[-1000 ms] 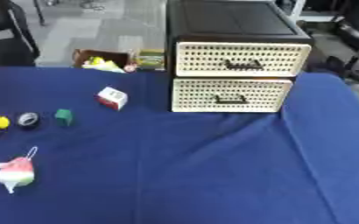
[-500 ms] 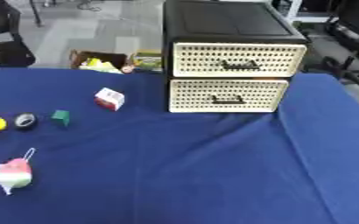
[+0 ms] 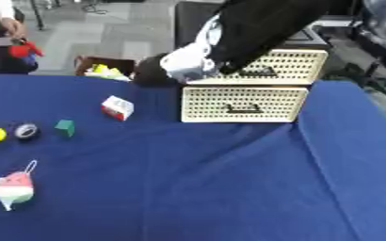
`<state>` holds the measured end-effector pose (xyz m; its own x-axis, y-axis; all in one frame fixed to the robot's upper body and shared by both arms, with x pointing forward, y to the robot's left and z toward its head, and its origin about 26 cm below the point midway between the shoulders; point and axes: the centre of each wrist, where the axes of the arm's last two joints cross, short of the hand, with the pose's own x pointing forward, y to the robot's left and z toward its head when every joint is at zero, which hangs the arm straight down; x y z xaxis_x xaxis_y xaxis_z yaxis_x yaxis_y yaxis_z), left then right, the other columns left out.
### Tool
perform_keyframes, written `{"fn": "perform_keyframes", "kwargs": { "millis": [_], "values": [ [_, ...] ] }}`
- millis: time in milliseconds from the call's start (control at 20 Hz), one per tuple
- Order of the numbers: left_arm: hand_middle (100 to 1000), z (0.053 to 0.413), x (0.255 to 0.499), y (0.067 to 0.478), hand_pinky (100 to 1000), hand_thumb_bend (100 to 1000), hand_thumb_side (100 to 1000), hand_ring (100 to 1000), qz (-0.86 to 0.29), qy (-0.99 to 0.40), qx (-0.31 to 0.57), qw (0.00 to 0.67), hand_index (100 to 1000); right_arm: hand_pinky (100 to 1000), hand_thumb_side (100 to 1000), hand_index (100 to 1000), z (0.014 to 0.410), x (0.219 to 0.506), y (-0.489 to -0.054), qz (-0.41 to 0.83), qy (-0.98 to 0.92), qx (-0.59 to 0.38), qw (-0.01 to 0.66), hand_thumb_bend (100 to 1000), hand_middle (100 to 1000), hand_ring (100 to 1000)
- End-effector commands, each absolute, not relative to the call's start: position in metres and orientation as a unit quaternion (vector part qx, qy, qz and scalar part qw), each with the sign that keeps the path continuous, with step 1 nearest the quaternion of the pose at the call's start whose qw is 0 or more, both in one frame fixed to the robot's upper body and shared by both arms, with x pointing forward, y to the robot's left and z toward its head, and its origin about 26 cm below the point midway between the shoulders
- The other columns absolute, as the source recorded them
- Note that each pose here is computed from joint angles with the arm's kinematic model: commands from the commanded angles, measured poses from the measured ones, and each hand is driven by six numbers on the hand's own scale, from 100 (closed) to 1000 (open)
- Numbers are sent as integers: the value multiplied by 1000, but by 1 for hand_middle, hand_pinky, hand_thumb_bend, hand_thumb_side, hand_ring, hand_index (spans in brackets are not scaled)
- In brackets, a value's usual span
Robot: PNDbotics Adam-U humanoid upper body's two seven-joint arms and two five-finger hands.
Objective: Pick up objects from table and place into drawer.
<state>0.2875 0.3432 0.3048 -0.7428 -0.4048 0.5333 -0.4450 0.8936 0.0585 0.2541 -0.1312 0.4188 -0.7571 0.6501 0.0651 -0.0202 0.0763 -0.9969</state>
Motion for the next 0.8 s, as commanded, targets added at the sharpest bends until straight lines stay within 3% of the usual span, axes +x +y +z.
{"fn": "perform_keyframes", "kwargs": {
  "millis": [50, 500, 800],
  "values": [
    [561, 315, 282, 343, 426, 209, 705, 509, 33, -938, 228, 260, 834, 100, 394, 884, 422, 248, -125, 677, -607, -192, 369, 625, 100, 100],
    [557, 313, 282, 344, 426, 206, 705, 507, 33, -937, 226, 263, 829, 100, 387, 869, 413, 252, -123, 675, -593, -206, 388, 618, 100, 100],
    [554, 313, 282, 345, 426, 203, 705, 505, 35, -936, 228, 264, 827, 100, 371, 862, 395, 265, -142, 669, -562, -213, 438, 616, 100, 100]
  ]
}}
